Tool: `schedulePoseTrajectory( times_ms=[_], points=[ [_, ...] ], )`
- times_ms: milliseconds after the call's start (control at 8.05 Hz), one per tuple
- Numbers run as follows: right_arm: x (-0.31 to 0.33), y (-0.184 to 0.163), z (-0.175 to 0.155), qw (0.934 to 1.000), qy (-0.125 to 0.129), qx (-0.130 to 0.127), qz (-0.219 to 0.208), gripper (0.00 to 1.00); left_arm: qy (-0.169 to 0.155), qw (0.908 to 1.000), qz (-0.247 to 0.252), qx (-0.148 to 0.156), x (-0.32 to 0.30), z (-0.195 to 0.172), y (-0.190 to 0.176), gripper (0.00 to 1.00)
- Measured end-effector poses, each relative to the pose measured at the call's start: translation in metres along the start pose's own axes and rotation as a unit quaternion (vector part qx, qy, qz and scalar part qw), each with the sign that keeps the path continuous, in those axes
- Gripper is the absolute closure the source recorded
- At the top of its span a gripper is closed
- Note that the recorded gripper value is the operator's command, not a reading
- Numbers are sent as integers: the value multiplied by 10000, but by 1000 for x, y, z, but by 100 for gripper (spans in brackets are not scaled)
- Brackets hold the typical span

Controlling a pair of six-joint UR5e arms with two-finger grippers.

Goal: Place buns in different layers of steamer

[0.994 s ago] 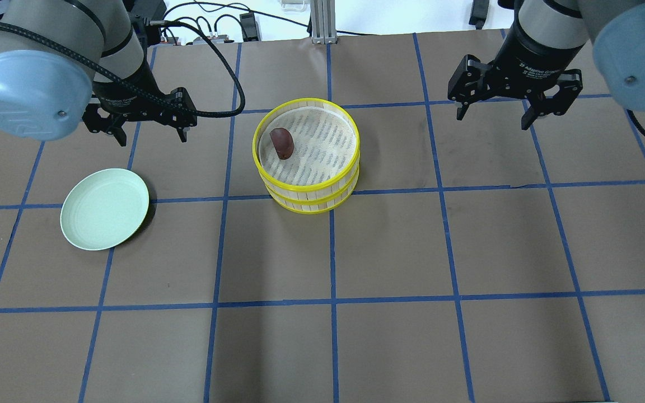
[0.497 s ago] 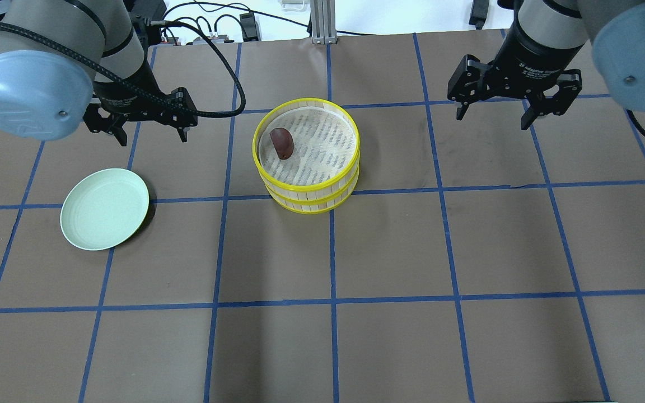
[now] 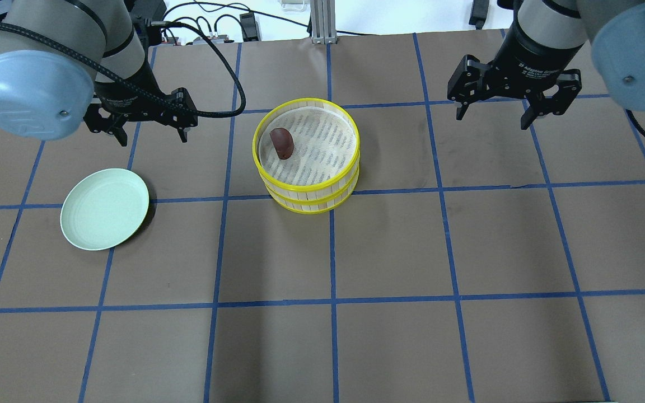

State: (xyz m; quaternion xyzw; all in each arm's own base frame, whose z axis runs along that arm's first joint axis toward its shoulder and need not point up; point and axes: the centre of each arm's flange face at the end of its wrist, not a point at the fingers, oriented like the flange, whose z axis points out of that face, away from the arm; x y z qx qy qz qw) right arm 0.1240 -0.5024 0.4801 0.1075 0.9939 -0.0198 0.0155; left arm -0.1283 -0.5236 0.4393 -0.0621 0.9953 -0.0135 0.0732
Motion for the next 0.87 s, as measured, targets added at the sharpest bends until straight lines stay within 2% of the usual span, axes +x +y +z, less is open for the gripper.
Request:
schedulePoseTrajectory(
  times_ms=[870],
  points=[
    [-4,0,5,10000,8,-49,-32,0,0,10000,32,3,0,0,0,0]
  ],
)
